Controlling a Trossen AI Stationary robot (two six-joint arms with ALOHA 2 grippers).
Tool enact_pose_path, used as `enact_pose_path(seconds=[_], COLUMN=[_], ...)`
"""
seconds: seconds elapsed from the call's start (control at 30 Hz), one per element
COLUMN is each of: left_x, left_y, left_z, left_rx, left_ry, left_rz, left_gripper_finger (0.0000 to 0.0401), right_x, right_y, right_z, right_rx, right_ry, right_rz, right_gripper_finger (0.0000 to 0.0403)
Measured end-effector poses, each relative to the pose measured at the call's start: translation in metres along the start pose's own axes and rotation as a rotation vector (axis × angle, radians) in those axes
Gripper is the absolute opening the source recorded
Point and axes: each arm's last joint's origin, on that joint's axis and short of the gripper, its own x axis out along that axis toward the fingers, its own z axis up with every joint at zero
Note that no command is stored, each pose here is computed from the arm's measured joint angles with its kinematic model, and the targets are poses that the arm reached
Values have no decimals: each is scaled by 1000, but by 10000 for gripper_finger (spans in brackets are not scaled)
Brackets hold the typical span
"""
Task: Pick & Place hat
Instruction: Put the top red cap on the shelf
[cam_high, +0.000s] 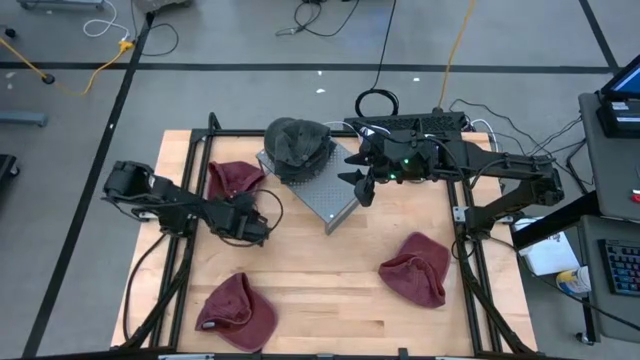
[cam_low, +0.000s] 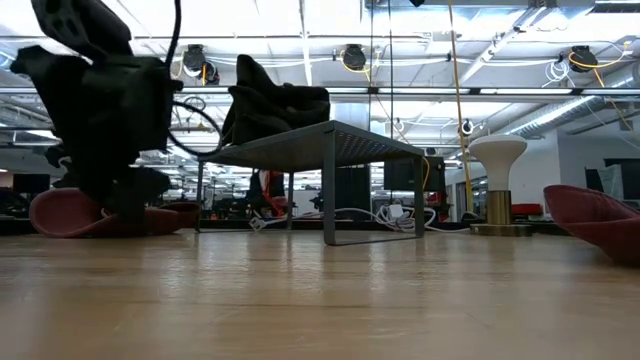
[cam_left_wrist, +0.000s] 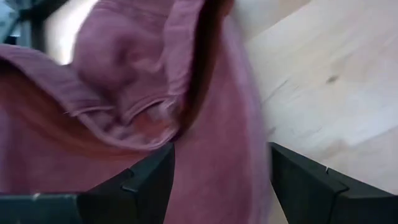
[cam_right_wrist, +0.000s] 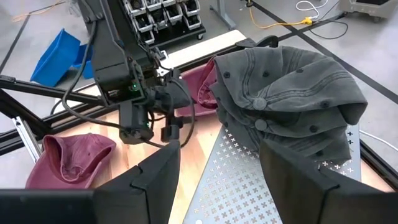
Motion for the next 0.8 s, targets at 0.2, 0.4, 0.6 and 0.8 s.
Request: enact_pose_path(seconds=[0.2,0.4,0.6,0.8], left_x=[5,5,6,8], left_y=[-5,-5,-4,-2], left_z=[3,4,4,6], left_rx=[-49,-61,-73,-84], left_ry=[26,20,37,81], left_rz=[-33,-31,-21,-22], left_gripper_finger=[255,241,149,48], right_x=[0,0,0,0], right_y=[0,1,1,1], right_z=[0,2,4,4], right_rx=[1,4,9,60], right_ry=[-3,-17,-41,-40], right_rz=[4,8,16,18], right_gripper_finger=[212,212,212,212])
